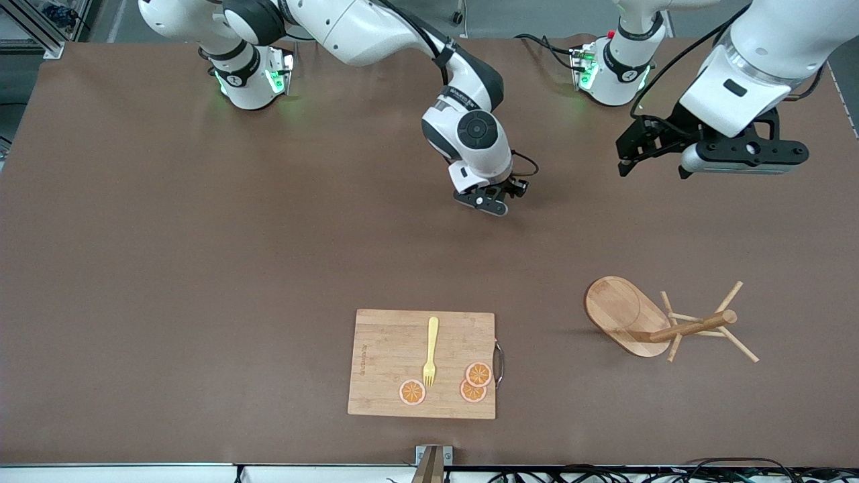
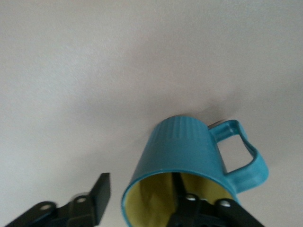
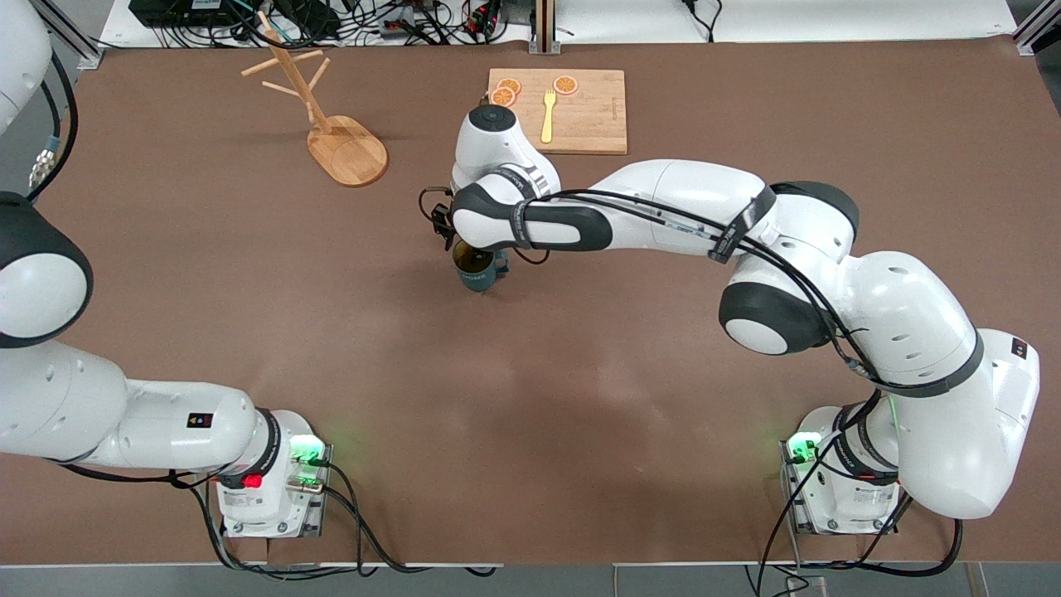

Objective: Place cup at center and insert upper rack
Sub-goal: 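Carry the teal mug with the right gripper to the table center, then release the mug and raise the right gripper while the left gripper approaches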

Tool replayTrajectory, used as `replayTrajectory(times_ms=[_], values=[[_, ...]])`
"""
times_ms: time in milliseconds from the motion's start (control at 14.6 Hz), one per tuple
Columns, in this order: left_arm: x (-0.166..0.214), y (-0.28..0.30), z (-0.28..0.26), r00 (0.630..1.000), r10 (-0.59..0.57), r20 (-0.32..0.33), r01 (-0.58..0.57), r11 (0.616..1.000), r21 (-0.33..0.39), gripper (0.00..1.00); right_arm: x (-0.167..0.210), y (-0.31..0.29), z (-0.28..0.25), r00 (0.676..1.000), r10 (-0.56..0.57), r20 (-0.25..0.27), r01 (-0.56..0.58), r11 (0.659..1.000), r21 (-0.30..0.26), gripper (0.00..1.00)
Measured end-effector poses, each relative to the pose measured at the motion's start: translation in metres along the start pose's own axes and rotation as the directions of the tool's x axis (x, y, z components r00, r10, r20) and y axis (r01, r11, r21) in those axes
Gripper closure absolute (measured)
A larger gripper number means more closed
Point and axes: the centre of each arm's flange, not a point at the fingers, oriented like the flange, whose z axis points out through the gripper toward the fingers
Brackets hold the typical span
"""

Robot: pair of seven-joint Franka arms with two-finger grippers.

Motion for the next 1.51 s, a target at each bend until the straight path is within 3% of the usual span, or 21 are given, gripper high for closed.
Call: replayTrajectory(times_ms=[206, 274, 480, 686, 960, 1166, 1371, 1509], values=[[-0.008, 0.020, 0.002, 1.000, -0.020, 0.006, 0.020, 1.000, -0.003, 0.00, 0.004, -0.014, -0.027, 0.999, 0.036, -0.007, -0.035, 0.998, 0.054, 0.02], [-0.011, 0.028, 0.003, 1.000, -0.021, 0.008, 0.021, 1.000, -0.005, 0.00, 0.006, -0.018, -0.040, 0.999, 0.041, -0.011, -0.040, 0.997, 0.071, 0.00], [-0.023, 0.052, 0.007, 1.000, -0.002, 0.018, 0.002, 1.000, -0.007, 0.00, 0.037, -0.018, -0.094, 0.996, 0.088, -0.020, -0.087, 0.995, 0.057, 0.00], [-0.034, 0.072, 0.010, 1.000, -0.003, 0.027, 0.004, 1.000, -0.009, 0.00, 0.110, 0.003, -0.203, 0.987, 0.144, -0.068, -0.141, 0.989, 0.049, 0.00], [-0.049, 0.097, 0.012, 0.999, -0.015, 0.035, 0.016, 1.000, -0.011, 0.00, 0.208, 0.074, -0.295, 0.986, 0.078, -0.149, -0.094, 0.990, -0.103, 0.00], [-0.073, 0.130, 0.020, 0.998, -0.025, 0.056, 0.025, 1.000, -0.007, 0.00, 0.287, 0.138, -0.339, 0.991, 0.028, -0.129, -0.049, 0.985, -0.165, 0.00], [-0.109, 0.172, 0.042, 0.996, -0.044, 0.075, 0.042, 0.999, 0.029, 0.00, 0.364, 0.221, -0.399, 0.993, 0.013, -0.118, -0.031, 0.988, -0.153, 0.00], [-0.142, 0.205, 0.065, 0.996, -0.059, 0.060, 0.055, 0.996, 0.063, 0.00, 0.397, 0.286, -0.447, 0.993, -0.069, -0.093, 0.054, 0.987, -0.155, 0.00]])
